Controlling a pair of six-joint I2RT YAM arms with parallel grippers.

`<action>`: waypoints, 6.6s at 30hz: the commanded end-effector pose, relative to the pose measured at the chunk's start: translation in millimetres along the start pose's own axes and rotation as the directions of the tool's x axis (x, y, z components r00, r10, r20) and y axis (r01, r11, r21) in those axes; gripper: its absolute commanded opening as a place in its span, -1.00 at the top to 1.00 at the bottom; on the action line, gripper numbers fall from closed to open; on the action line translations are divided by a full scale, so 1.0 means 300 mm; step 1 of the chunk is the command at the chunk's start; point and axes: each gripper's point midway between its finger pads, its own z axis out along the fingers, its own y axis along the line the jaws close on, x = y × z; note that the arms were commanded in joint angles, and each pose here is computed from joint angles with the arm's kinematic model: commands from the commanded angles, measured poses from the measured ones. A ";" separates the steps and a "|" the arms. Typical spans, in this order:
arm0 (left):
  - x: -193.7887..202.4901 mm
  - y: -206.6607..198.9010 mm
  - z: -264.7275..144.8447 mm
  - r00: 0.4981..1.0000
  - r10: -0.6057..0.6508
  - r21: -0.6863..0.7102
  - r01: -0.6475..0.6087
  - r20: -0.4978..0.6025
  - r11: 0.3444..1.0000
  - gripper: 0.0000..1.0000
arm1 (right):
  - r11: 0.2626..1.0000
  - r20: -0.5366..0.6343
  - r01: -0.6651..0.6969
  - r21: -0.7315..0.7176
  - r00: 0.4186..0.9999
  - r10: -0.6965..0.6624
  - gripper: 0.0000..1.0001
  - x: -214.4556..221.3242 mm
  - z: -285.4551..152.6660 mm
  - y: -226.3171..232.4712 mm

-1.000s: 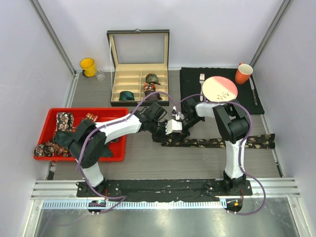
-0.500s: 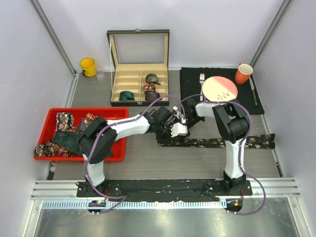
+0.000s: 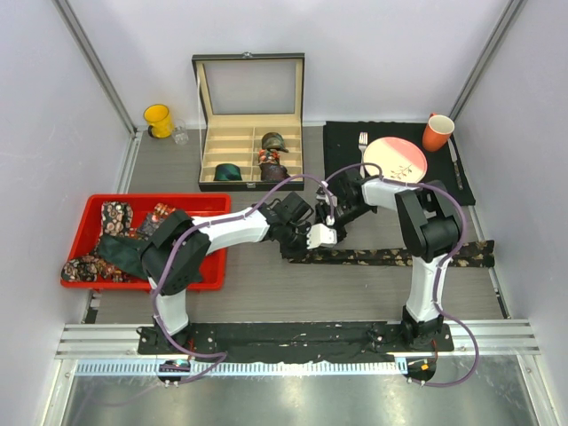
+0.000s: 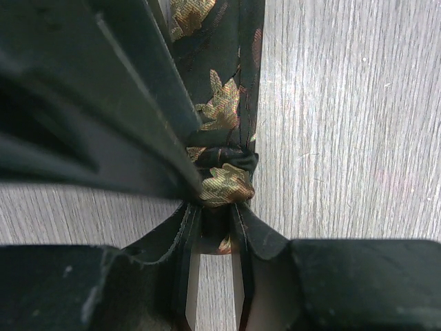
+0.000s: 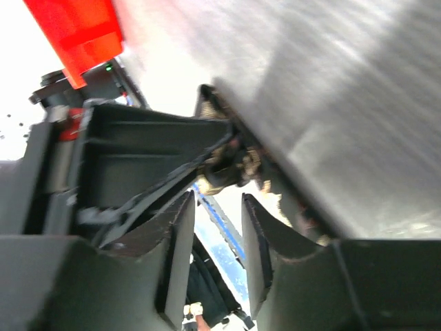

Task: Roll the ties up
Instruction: Roll the tie at the center of the board.

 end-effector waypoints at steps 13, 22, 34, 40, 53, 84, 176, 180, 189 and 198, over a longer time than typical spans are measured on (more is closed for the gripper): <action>0.063 -0.021 0.000 0.998 -0.007 0.001 0.007 -0.064 1.000 0.50 | 0.997 -0.027 0.010 0.071 1.000 -0.008 0.35 0.025 0.061 -0.021; 0.055 -0.028 -0.028 1.000 -0.005 -0.005 0.005 -0.030 1.000 0.20 | 0.985 -0.041 -0.001 0.175 0.999 0.009 0.99 0.051 0.047 -0.134; 0.038 0.020 -0.071 0.998 -0.048 -0.039 0.050 0.051 0.998 -0.28 | 0.972 -0.063 0.038 0.233 0.998 -0.024 0.99 0.070 0.051 -0.201; -0.034 0.012 -0.071 0.991 -0.054 0.002 0.054 0.123 0.999 -0.20 | 0.970 -0.059 0.036 0.240 0.998 -0.022 0.99 0.063 0.057 -0.214; -0.218 0.015 -0.058 0.969 -0.085 0.035 0.079 0.232 0.996 0.41 | 0.969 -0.043 0.013 0.246 0.999 -0.003 0.99 0.050 0.064 -0.219; 0.093 -0.065 0.072 0.990 -0.031 0.077 0.042 -0.140 0.996 0.39 | 0.993 0.034 0.072 0.093 0.997 -0.075 0.32 0.044 -0.062 -0.040; -0.171 -0.021 -0.007 0.977 -0.077 0.079 0.062 0.200 0.995 0.49 | 0.962 0.025 0.033 0.269 0.999 -0.041 0.99 -0.038 0.132 -0.260; -0.082 -0.016 0.017 0.993 -0.072 0.050 0.067 0.097 0.997 0.56 | 0.966 0.033 0.053 0.252 0.997 -0.064 0.99 -0.043 0.119 -0.227; 0.053 -0.028 -0.085 0.997 -0.068 0.023 0.067 0.029 0.997 -0.04 | 0.964 0.018 0.077 0.253 0.996 -0.084 0.99 -0.039 0.106 -0.211; -0.127 0.035 -0.120 0.979 -0.054 -0.050 0.065 0.197 0.997 -0.44 | 0.964 0.002 0.111 0.241 0.993 -0.115 0.99 -0.040 0.123 -0.182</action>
